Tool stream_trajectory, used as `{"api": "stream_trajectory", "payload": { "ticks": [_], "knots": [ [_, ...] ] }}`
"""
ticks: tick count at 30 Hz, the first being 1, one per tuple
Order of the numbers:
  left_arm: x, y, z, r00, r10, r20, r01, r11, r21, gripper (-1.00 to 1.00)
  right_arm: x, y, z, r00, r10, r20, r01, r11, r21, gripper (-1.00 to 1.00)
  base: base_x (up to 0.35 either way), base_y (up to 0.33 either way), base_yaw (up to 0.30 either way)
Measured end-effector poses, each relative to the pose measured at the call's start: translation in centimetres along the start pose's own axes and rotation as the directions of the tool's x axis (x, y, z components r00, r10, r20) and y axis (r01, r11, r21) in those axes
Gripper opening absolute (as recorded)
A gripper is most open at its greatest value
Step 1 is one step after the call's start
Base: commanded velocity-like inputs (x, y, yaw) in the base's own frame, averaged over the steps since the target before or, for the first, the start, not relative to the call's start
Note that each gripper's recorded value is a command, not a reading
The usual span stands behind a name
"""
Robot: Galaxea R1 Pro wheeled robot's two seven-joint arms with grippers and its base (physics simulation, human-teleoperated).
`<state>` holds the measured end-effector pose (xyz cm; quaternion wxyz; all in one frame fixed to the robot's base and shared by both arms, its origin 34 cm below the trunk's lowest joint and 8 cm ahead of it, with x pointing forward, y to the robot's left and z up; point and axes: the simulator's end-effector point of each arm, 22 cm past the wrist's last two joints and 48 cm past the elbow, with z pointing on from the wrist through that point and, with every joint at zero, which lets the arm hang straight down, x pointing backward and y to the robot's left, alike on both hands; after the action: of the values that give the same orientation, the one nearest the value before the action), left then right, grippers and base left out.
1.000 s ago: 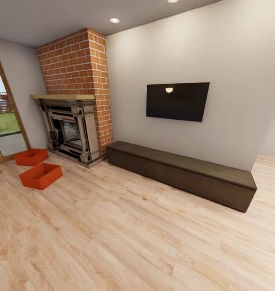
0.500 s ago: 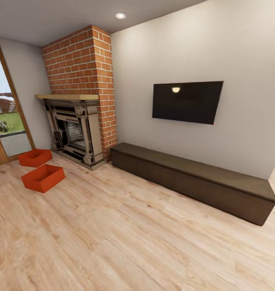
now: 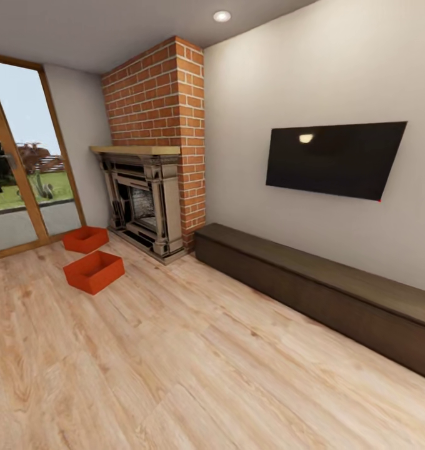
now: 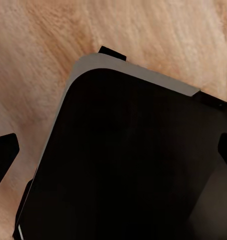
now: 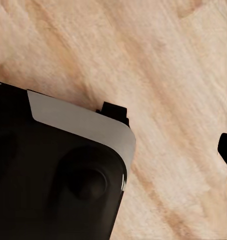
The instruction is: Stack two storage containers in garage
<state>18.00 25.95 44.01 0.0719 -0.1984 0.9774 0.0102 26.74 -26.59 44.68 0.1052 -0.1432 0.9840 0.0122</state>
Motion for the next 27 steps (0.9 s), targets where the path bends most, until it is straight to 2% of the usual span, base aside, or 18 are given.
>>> {"api": "stream_trajectory", "payload": {
  "ticks": [27],
  "knots": [
    [0.0, -0.01, 0.0, 1.0, 0.002, -0.001, -0.002, 1.0, 0.0, 1.0, -0.03, 0.01, 0.0, 1.0, -0.004, 0.002, 0.004, 1.0, 0.0, 1.0, 0.325, 0.0, 0.269]
  ]
}}
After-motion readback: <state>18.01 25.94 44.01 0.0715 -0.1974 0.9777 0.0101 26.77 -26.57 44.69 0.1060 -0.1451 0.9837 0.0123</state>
